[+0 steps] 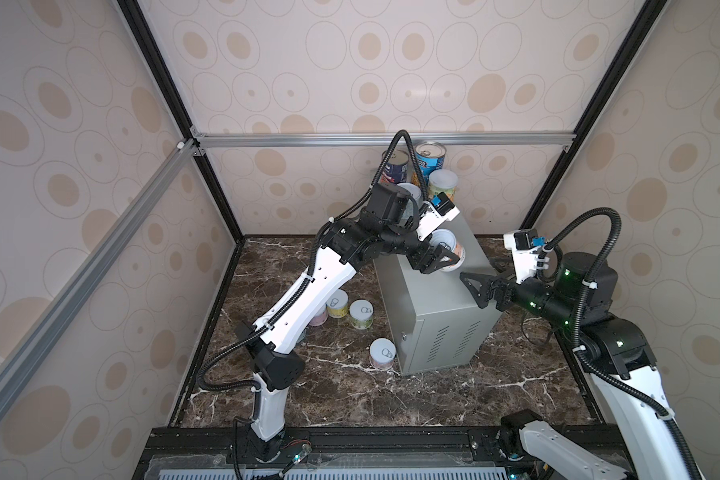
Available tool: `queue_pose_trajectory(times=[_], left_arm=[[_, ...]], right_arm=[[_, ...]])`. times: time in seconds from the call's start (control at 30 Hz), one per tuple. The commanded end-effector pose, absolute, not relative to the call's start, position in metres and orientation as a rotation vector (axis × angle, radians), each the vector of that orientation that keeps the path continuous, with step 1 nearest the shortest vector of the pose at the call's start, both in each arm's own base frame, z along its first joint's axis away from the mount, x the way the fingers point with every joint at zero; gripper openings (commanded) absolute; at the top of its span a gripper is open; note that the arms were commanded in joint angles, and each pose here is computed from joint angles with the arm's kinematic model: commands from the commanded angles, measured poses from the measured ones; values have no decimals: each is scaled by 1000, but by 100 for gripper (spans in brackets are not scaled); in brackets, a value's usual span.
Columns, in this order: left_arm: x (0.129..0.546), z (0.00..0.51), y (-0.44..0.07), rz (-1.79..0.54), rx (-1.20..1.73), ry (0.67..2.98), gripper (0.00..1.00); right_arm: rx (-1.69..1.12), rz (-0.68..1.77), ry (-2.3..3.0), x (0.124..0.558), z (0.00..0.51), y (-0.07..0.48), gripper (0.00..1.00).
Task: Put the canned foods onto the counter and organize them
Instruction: 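Grasp the orange-labelled can with the right gripper while the left gripper holds it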
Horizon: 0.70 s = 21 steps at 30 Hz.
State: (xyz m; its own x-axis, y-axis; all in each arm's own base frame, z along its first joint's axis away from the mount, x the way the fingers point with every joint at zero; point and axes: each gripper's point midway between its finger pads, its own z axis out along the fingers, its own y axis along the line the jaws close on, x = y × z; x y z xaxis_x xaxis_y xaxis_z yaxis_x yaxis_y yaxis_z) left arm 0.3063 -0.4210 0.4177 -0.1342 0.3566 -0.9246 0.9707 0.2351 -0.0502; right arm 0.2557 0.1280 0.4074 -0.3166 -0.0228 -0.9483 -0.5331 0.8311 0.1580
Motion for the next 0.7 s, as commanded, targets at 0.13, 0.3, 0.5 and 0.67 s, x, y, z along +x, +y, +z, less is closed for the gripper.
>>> queue_pose_trajectory(times=[0.13,0.3,0.5,0.67], left_arm=[[305,397,-430,-928,1289,1710,72],[305,394,-433,-939,1290,1710,76],[307,392,-435,-948,1290,1711,78],[307,392,-438,-956,1287,1708,82]], right_arm=[[-431,528,1834,254,405,127,100],[-433,527,1833,253,405,127,100],[-431,524,1835,253,404,127,100],[-431,522,1836,253,404,126,100]])
